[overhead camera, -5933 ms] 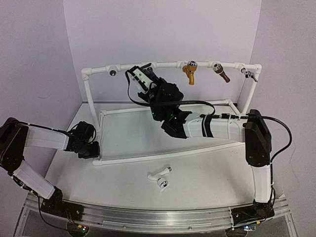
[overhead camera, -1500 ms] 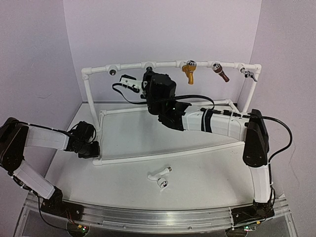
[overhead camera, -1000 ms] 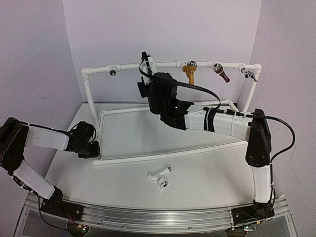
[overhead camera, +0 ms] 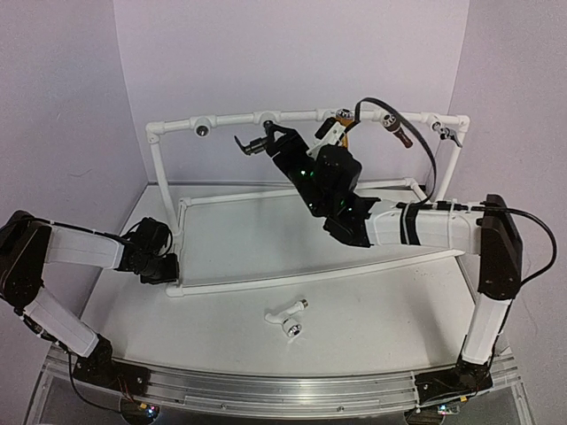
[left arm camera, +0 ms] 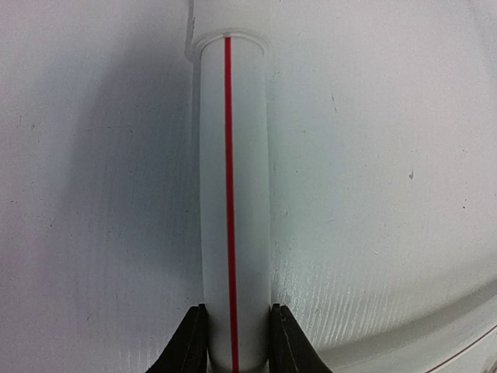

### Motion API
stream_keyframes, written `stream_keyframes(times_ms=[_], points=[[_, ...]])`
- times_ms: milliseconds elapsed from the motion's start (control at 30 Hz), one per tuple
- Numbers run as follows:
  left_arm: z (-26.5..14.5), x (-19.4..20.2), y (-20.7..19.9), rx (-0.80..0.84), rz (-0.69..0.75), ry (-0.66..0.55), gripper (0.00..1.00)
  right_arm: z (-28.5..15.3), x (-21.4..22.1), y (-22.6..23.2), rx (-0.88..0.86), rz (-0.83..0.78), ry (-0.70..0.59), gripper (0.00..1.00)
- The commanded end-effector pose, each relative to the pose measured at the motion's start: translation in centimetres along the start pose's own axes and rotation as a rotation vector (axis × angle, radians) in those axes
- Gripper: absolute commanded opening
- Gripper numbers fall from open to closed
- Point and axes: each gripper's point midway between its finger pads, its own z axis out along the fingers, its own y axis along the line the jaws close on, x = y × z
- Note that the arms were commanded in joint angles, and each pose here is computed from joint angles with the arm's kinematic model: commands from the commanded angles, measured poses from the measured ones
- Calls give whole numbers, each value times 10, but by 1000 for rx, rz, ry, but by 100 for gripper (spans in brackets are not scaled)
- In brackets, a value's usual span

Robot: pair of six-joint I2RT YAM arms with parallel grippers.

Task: Install the water faucets
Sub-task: Screw the water faucet onto the adaptor.

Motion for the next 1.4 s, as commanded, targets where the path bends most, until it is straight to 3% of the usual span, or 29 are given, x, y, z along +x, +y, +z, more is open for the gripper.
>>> stream_keyframes(times_ms=[0,200,433,567,667,1033,1367], points=[[-4,14,-58,259,80,65,0,-21,-26,42,-86,-246,51,73],[-3,15,-57,255,79,68,0,-40,1,49,-86,-747,250,77],[-3,15,-58,258,80,69,0,-64,16,60,-121,-1641,293,81],[-4,14,-58,257,80,67,0,-51,26,36,27,-2218,332,84],[-5,14,-57,256,78,62,0,-34,21,32,159,-2472,278,86],[-7,14,-57,261,79,53,0,16,23,50,250,-2584,167,83],[-9,13,-57,264,78,47,0,32,10,27,342,-2546,125,69]])
